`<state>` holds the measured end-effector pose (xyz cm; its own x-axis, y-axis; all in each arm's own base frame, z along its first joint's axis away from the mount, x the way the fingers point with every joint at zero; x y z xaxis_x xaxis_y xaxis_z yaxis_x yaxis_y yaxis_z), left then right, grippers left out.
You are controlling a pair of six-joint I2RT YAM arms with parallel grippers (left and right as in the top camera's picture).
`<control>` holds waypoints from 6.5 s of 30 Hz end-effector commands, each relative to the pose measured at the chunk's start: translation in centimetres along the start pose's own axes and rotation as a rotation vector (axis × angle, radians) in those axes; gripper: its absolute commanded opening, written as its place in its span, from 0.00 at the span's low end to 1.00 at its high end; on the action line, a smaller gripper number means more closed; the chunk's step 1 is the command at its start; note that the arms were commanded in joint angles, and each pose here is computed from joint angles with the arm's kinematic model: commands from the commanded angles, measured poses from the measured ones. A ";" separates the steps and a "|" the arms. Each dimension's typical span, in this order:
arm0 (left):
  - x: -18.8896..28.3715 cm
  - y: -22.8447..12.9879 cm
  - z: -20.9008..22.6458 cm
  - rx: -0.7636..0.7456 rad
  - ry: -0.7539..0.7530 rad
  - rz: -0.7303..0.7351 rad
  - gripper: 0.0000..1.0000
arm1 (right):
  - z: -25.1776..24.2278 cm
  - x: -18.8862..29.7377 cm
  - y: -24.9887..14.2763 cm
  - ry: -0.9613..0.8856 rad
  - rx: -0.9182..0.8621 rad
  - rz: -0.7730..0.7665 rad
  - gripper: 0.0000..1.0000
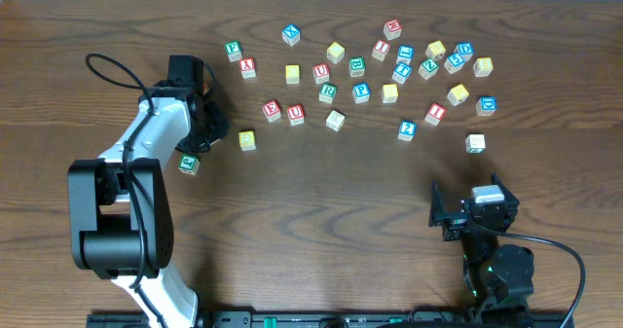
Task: Spell out NEURIPS
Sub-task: 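Lift the green N block with the left gripper, then carry the N block forward and set it down on the open table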
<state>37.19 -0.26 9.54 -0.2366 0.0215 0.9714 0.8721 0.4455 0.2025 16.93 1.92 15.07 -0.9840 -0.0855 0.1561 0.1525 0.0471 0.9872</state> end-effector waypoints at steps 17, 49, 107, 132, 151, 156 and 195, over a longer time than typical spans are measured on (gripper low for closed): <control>0.0 -0.3 0.2 -0.017 0.006 0.002 0.30 | -0.1 0.0 0.0 -0.003 -0.005 0.001 0.99; 12.4 -4.0 0.1 -0.230 -0.144 -0.034 0.22 | -0.1 0.0 0.0 -0.003 -0.005 0.001 0.99; 6.0 -14.2 -5.8 -0.505 -0.090 0.028 0.19 | -0.1 0.0 0.0 -0.003 -0.005 0.001 0.99; 4.8 -14.5 -5.7 -0.506 -0.099 0.021 0.15 | -0.1 0.0 0.0 -0.003 -0.005 0.001 0.99; 2.6 -15.9 -7.5 -0.559 -0.100 0.048 0.11 | -0.1 0.0 0.0 -0.003 -0.005 0.001 0.99; 2.6 -15.8 -7.5 -0.559 -0.100 0.047 0.11 | -0.1 0.0 0.0 -0.003 -0.005 0.001 0.99; 0.9 -15.8 -7.5 -0.532 -0.067 0.061 0.27 | -0.1 0.0 0.0 -0.003 -0.005 0.001 0.99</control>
<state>26.69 -14.34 9.24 -0.2205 0.1358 0.9659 0.9693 -0.0799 0.2325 16.93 1.92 15.07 -0.9840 -0.0855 0.1561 0.1525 0.0471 0.9872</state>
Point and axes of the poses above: each gripper's point midway between its finger pads, its own x axis back along the fingers, its own z axis along the line the jaws close on, y = z × x, the point moved 8 cm from there along x, back along the fingers, and after that the axes turned 4 degrees about -x, right-handed, at the moved point
